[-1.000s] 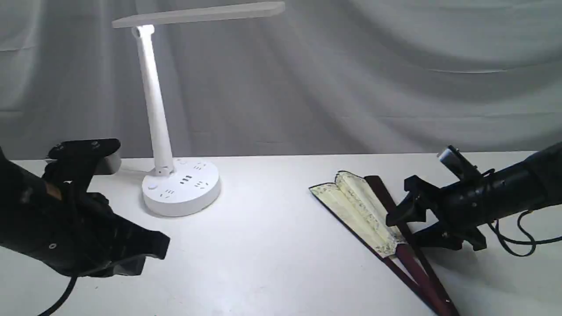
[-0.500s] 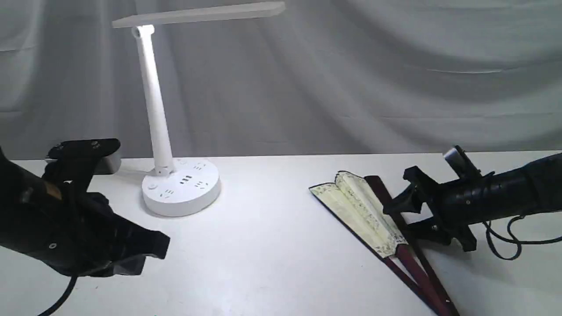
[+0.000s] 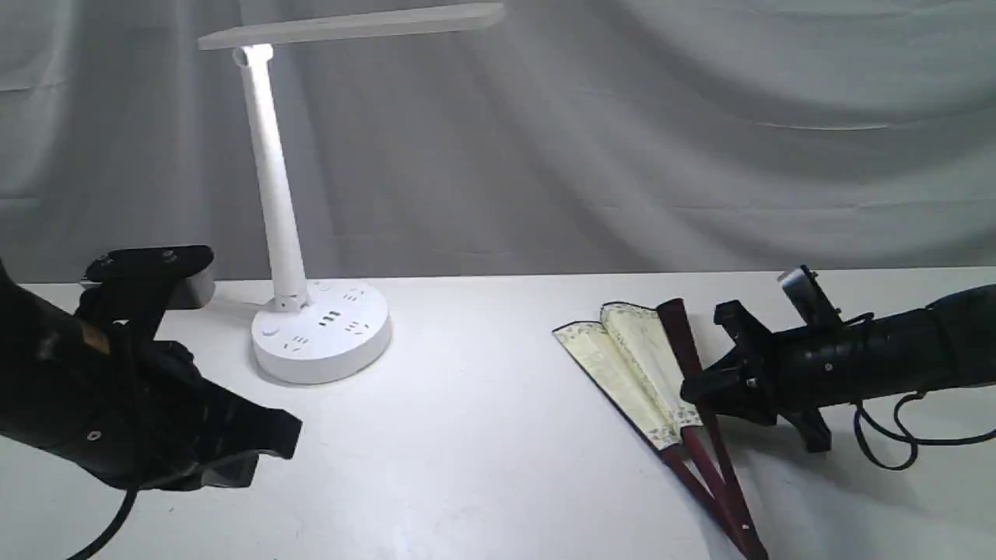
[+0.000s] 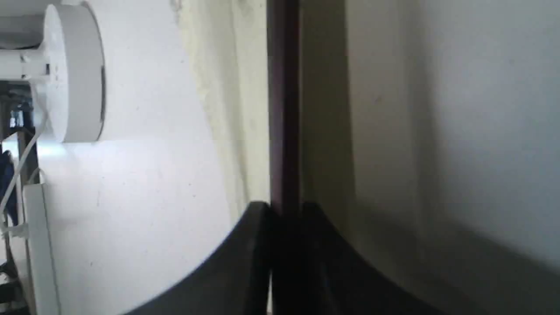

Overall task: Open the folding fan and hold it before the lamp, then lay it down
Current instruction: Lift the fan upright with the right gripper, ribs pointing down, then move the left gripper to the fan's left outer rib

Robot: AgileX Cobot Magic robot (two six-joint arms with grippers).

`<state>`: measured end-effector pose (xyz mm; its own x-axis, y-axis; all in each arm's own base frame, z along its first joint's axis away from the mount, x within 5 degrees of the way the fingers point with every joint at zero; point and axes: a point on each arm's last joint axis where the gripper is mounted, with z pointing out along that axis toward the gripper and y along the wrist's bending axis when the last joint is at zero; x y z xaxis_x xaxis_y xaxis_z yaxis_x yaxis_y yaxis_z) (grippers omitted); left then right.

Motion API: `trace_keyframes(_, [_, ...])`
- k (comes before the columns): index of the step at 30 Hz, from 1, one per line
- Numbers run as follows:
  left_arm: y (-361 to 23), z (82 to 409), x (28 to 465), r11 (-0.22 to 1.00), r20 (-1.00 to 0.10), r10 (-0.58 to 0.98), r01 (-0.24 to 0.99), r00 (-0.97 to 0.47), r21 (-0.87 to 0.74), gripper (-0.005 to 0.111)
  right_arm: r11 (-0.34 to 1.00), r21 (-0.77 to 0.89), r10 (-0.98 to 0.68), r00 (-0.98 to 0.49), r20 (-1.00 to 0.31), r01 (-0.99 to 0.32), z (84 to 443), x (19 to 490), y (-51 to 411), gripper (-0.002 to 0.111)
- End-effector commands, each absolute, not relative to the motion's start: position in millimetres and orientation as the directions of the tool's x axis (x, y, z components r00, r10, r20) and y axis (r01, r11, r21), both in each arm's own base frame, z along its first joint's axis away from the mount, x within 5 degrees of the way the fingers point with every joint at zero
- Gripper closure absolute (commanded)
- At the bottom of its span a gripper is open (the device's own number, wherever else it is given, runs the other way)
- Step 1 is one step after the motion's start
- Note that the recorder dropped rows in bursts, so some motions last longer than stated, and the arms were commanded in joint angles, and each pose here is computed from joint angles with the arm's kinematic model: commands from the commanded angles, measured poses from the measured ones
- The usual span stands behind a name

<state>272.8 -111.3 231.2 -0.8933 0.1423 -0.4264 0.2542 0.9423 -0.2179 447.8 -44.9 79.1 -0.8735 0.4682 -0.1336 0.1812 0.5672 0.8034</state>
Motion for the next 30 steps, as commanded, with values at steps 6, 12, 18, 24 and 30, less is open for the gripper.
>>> trace_keyframes(6, [-113, 234, 274, 0.941, -0.444, 0.144, 0.261, -0.884, -0.215, 0.107, 0.426, 0.904, 0.394, -0.907, -0.147, 0.039, 88, 443, -33, 0.108])
trace_keyframes(12, [-113, 235, 276, 0.942, -0.468, 0.137, 0.261, -0.873, -0.211, 0.107, 0.371, 0.928, 0.347, -0.921, -0.177, -0.039, 100, 440, -28, 0.108])
trace_keyframes(18, [-104, 234, 280, 0.897, -0.501, 0.388, 0.443, -0.774, 0.011, 0.107, 0.394, 0.915, 0.328, -0.918, -0.225, -0.084, 127, 434, -27, 0.108])
trace_keyframes(24, [-103, 235, 283, 0.888, -0.519, 0.413, 0.457, -0.748, 0.049, 0.107, 0.391, 0.916, 0.333, -0.913, -0.233, -0.091, 148, 416, -22, 0.108])
trace_keyframes(30, [-110, 239, 286, 0.917, -0.583, 0.287, 0.394, -0.761, -0.063, 0.107, 0.378, 0.923, 0.347, -0.912, -0.218, -0.077, 163, 394, -16, 0.108])
